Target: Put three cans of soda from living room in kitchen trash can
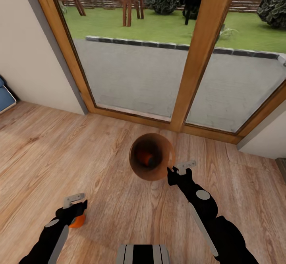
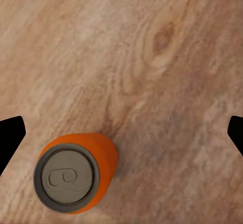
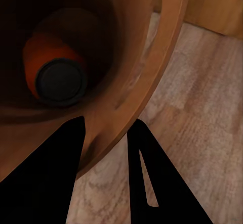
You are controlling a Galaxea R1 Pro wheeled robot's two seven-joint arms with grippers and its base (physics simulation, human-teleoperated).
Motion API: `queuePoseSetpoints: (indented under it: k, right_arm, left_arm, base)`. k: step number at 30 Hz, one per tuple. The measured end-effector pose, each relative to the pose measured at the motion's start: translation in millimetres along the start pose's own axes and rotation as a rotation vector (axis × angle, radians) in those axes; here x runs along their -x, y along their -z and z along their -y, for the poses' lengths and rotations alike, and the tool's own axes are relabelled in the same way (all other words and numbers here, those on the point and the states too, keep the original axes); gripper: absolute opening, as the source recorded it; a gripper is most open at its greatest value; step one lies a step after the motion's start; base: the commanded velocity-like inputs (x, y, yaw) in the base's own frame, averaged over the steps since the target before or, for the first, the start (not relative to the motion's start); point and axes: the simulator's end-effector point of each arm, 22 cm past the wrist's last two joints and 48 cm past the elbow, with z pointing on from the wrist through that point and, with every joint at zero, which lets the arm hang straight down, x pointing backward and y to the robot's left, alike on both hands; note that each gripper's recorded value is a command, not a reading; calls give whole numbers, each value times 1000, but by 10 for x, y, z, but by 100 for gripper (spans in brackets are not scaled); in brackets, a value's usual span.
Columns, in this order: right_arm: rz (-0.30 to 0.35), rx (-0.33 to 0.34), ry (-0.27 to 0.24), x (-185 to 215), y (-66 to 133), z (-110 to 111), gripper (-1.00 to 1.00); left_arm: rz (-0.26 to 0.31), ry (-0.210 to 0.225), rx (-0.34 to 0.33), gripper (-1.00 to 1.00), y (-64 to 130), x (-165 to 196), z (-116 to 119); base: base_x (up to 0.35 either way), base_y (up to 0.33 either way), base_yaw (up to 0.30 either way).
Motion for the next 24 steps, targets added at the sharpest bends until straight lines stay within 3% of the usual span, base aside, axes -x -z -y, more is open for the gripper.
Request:
queuePoseSetpoints:
  k: [24]
  right_arm:
    - [14,-10,-8,55,15,69,-100]
  left_arm:
    - [-7,8,20,100,-6,-7,-111]
  base:
    - [0,0,0]
